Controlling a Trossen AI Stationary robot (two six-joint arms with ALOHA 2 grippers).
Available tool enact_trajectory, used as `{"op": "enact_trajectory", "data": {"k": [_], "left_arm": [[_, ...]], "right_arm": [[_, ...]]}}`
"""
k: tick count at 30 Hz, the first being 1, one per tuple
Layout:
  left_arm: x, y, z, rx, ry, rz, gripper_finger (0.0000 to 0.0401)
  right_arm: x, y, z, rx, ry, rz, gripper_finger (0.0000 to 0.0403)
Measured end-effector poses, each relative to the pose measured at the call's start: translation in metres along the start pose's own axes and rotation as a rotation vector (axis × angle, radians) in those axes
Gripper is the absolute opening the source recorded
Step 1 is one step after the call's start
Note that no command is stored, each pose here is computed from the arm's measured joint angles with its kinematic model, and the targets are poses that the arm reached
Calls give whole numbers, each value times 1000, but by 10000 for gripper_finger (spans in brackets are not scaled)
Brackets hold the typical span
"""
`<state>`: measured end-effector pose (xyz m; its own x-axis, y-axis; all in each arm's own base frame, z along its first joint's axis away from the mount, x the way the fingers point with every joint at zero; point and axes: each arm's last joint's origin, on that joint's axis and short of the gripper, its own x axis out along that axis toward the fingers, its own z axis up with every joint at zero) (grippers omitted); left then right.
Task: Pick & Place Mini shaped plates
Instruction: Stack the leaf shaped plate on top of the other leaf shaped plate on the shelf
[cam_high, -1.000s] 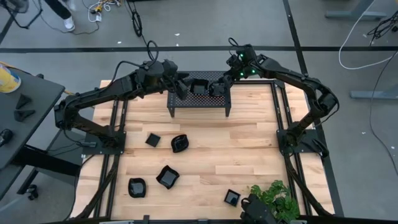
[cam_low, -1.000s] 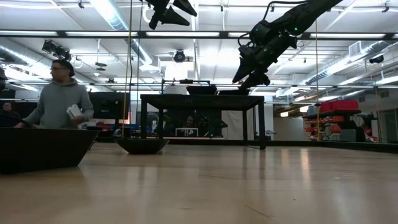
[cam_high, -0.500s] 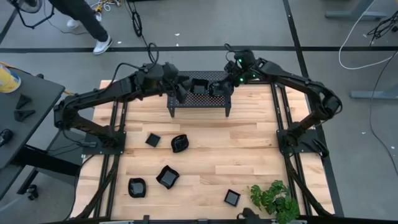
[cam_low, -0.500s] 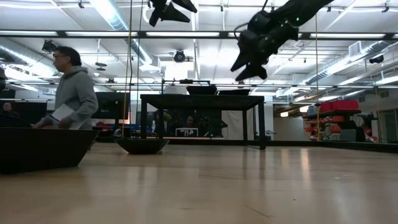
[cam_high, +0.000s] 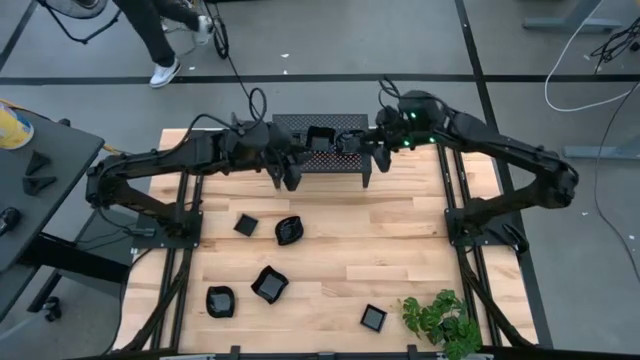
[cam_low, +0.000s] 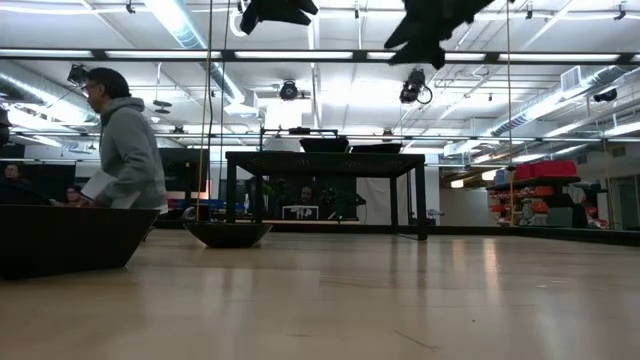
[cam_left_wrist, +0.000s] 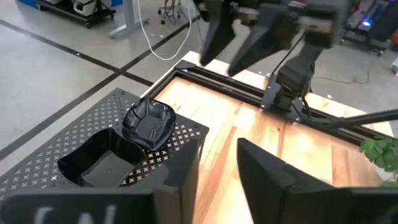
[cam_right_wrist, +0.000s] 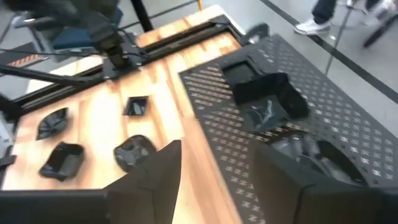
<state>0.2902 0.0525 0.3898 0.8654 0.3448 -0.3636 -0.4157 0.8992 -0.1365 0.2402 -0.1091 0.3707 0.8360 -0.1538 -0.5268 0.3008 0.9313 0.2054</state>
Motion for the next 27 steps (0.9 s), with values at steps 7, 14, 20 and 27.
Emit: {"op": "enact_trajectory", "data": {"k": [7, 14, 20, 27], "left_arm": [[-3, -7, -1, 25, 2, -21, 37], [-5, -14, -3, 34, 6, -43, 8], [-15, -24, -3, 46, -17, -43, 10], [-23, -32, -3, 67, -38, -29, 10]], "right_arm": [[-11, 27, -2, -26, -22, 10, 159], [-9, 48, -8, -59, 0, 20, 138], [-8, 61, -12, -86, 15, 24, 123], [-8, 70, -14, -105, 9, 1, 109]]}}
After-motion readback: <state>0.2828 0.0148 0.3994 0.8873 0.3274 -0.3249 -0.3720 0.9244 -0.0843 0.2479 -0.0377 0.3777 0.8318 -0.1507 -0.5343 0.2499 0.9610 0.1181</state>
